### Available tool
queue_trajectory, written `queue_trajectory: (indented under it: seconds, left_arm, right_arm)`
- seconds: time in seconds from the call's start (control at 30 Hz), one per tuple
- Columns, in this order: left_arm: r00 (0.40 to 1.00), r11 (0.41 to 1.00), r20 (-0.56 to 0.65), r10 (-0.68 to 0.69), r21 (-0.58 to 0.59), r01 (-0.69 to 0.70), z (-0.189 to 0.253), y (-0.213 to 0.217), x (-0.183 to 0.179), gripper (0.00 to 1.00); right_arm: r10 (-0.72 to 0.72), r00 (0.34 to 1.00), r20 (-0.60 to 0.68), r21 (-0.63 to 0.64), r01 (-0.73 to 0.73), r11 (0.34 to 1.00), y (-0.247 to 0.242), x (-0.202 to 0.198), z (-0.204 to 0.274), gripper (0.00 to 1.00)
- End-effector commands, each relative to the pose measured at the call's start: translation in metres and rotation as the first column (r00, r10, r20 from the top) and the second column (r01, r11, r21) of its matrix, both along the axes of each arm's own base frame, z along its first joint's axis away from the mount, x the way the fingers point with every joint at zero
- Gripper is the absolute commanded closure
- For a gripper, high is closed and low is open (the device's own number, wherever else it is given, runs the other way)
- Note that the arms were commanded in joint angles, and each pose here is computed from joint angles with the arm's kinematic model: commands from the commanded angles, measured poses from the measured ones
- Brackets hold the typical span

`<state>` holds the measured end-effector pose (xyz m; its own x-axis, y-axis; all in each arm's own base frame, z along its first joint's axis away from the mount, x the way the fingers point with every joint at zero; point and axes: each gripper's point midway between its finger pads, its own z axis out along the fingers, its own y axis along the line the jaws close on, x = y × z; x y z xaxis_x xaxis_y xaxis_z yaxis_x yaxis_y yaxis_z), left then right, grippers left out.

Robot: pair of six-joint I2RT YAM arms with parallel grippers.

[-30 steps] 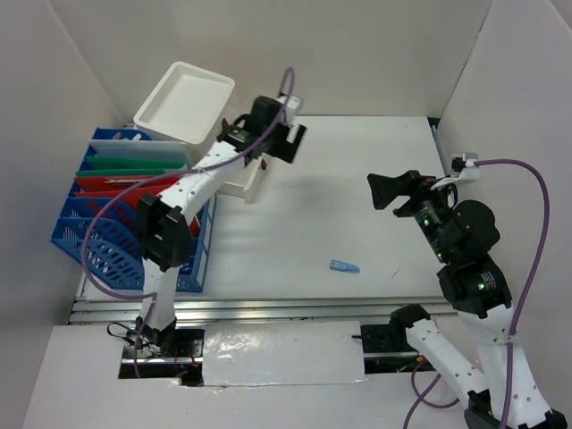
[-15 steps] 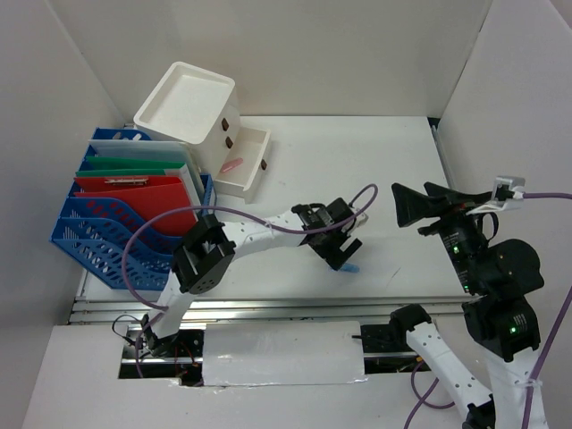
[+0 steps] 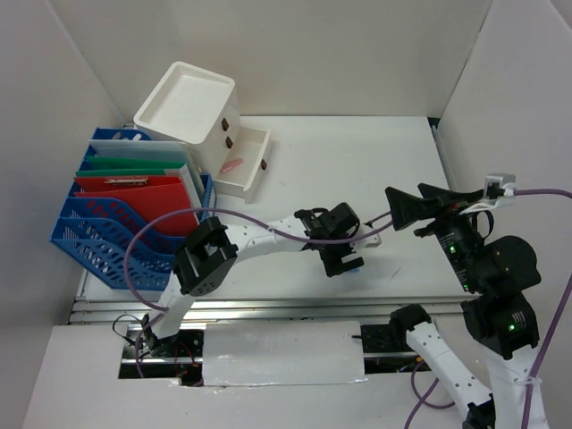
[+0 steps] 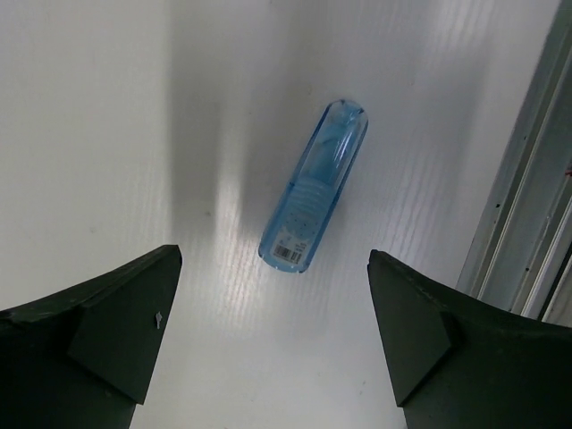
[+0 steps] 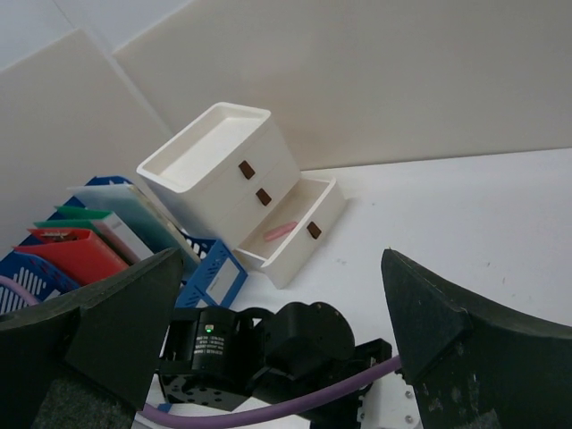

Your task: Organize the desk

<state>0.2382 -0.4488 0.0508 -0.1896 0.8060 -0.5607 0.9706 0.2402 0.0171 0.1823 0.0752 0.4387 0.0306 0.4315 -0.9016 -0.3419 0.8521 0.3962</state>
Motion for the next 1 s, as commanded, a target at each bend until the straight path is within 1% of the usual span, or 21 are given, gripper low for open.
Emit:
queue_trajectory:
  seconds: [0.0, 0.07, 0.13, 0.27, 0.33, 0.43, 0.47, 0.53, 0.57, 0.63, 0.67, 0.7, 0.73, 0.8, 0.87, 0.9, 0.93, 0.97]
  left_arm:
    - [0.986, 0.986, 0.044, -0.161, -0.037, 0.163, 0.012, -0.018, 0.002, 0.0]
    - [0.982, 0.981, 0.004, -0.191, -0.025, 0.191, 0.007, -0.022, -0.003, 0.0]
    - [0.974, 0.975, -0.039, -0.222, -0.041, 0.221, 0.003, -0.027, -0.011, 0.01]
    - [0.972, 0.974, -0.067, -0.226, -0.042, 0.224, -0.01, -0.03, -0.014, 0.03]
    - [0.97, 0.974, -0.081, -0.228, -0.026, 0.226, -0.017, -0.031, -0.015, 0.09]
    - [0.971, 0.975, -0.092, -0.221, 0.008, 0.223, -0.027, -0.029, -0.016, 0.2]
    - [0.971, 0.975, -0.092, -0.221, 0.016, 0.223, -0.03, -0.028, -0.017, 0.26]
    - [0.974, 0.977, -0.096, -0.205, 0.041, 0.21, -0.039, -0.025, -0.018, 0.31]
    - [0.975, 0.978, -0.095, -0.199, 0.051, 0.204, -0.042, -0.023, -0.019, 0.43]
    - [0.981, 0.98, -0.08, -0.175, 0.077, 0.181, -0.048, -0.019, -0.017, 0.54]
    - [0.983, 0.982, -0.075, -0.168, 0.079, 0.173, -0.048, -0.018, -0.016, 0.76]
    - [0.985, 0.983, -0.068, -0.157, 0.084, 0.162, -0.048, -0.016, -0.015, 0.85]
    - [0.989, 0.986, -0.048, -0.138, 0.084, 0.141, -0.046, -0.016, -0.011, 1.0]
    - [0.995, 0.992, -0.001, -0.105, 0.078, 0.104, -0.033, -0.013, -0.002, 1.0]
    - [0.995, 0.997, 0.095, -0.025, 0.08, 0.017, -0.018, -0.007, 0.022, 1.0]
    - [0.992, 0.999, 0.128, 0.01, 0.048, -0.016, 0.002, -0.005, 0.031, 1.0]
    - [0.985, 0.997, 0.157, 0.065, 0.036, -0.071, 0.012, 0.001, 0.045, 1.0]
    - [0.964, 0.985, 0.209, 0.164, 0.019, -0.171, 0.027, 0.018, 0.077, 1.0]
  right_arm:
    - [0.02, 1.0, 0.015, -0.027, -0.019, 0.999, 0.004, 0.002, 0.004, 0.0]
    - [0.017, 1.0, 0.016, -0.029, -0.017, 0.999, 0.003, 0.002, 0.004, 0.0]
    - [0.014, 1.0, 0.021, -0.029, -0.014, 0.999, 0.003, 0.001, 0.005, 0.0]
    - [0.017, 0.999, 0.027, -0.028, -0.016, 0.999, 0.003, -0.001, 0.006, 0.0]
    - [0.016, 0.999, 0.03, -0.027, -0.015, 1.0, 0.002, -0.002, 0.007, 0.0]
    - [0.015, 0.999, 0.04, -0.028, -0.014, 1.0, 0.001, -0.003, 0.009, 0.0]
    - [0.018, 0.999, 0.046, -0.027, -0.016, 1.0, 0.002, -0.005, 0.01, 0.0]
    - [0.019, 0.998, 0.054, -0.028, -0.017, 0.999, 0.001, -0.005, 0.01, 0.0]
    - [0.017, 0.998, 0.058, -0.025, -0.016, 1.0, 0.001, -0.006, 0.011, 0.0]
    - [0.02, 0.998, 0.064, -0.027, -0.018, 0.999, 0.001, -0.006, 0.011, 0.0]
    - [0.017, 0.998, 0.065, -0.025, -0.015, 1.0, 0.001, -0.006, 0.011, 0.0]
    - [0.017, 0.998, 0.066, -0.026, -0.015, 1.0, 0.001, -0.007, 0.012, 0.0]
    - [0.015, 0.997, 0.069, -0.024, -0.013, 1.0, 0.0, -0.007, 0.013, 0.0]
    - [0.01, 0.998, 0.068, -0.025, -0.009, 1.0, -0.001, -0.007, 0.013, 0.0]
    - [0.004, 0.997, 0.071, -0.023, -0.003, 1.0, -0.002, -0.008, 0.014, 0.0]
    - [0.004, 0.997, 0.074, -0.023, -0.002, 1.0, -0.002, -0.008, 0.015, 0.0]
    - [0.001, 0.997, 0.072, -0.023, 0.001, 1.0, -0.003, -0.008, 0.015, 0.0]
    - [0.001, 0.997, 0.074, -0.022, 0.001, 1.0, -0.003, -0.008, 0.015, 0.0]
